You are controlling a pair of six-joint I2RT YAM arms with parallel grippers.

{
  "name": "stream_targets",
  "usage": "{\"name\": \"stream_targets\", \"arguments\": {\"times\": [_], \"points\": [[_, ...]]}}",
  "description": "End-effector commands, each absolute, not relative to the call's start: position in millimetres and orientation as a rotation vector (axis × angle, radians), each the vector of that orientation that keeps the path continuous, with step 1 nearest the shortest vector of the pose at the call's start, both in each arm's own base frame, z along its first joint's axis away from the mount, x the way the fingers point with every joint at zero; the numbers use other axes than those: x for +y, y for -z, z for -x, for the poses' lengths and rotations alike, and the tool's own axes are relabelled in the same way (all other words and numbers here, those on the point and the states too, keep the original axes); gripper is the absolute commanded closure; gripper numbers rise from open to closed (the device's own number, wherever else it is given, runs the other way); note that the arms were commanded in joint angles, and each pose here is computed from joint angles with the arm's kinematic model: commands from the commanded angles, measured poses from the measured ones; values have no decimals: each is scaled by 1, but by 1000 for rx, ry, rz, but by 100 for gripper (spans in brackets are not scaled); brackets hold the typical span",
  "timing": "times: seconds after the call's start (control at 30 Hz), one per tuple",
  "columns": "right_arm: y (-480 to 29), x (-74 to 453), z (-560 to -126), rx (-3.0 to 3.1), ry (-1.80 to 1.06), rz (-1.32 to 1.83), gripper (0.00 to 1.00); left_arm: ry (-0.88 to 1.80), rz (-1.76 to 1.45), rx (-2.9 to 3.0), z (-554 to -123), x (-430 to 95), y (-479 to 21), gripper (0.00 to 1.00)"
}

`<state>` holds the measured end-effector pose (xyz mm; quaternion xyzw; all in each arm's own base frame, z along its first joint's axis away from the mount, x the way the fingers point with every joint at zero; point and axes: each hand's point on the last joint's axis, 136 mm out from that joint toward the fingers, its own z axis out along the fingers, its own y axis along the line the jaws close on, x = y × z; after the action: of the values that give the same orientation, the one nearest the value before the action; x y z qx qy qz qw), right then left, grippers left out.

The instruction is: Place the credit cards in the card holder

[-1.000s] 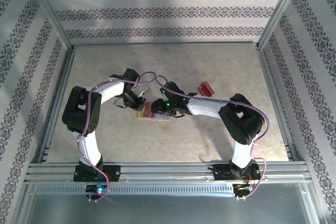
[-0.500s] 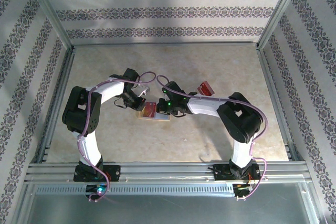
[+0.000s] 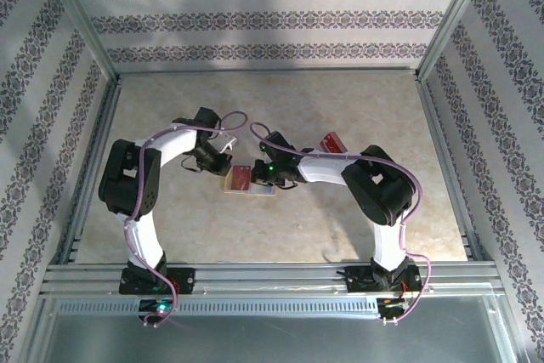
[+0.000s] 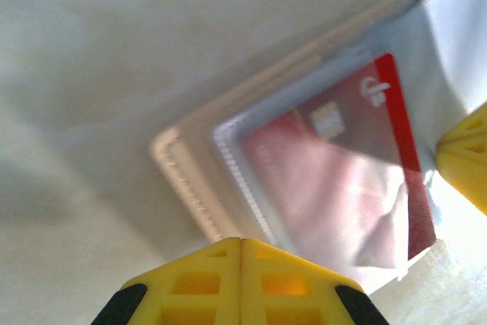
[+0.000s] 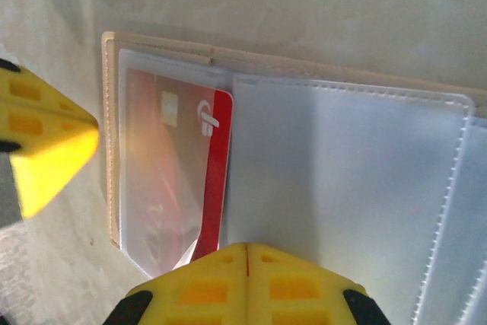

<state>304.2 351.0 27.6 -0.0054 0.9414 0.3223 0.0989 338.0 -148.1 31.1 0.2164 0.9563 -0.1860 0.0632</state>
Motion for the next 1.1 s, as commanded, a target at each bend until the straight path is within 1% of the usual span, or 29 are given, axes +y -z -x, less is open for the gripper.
{"name": "stream_targets", "arguments": {"times": [0.0, 0.1, 0.47, 0.7, 0.87, 1.0, 1.07], "points": [[-30, 355, -310, 2776, -960, 41, 100, 576, -602, 2882, -342, -142, -37, 94], [-30, 357, -310, 2776, -959, 39, 100, 601, -591, 2901, -340, -144, -32, 96], [-23, 371, -310, 2788, -985, 62, 100, 659, -570, 2928, -334, -150, -17, 96], [-30, 384, -309, 2779, -1006, 100, 100, 667, -576, 2926, -335, -152, -18, 97], [-34, 384, -310, 2771, -1002, 103, 99, 668, -580, 2922, -335, -153, -22, 97], [-38, 384, -310, 2771, -1008, 113, 97, 662, -591, 2915, -334, -154, -22, 97], [-46, 380, -308, 2761, -1002, 117, 95, 633, -596, 2907, -337, -152, -27, 92]]}}
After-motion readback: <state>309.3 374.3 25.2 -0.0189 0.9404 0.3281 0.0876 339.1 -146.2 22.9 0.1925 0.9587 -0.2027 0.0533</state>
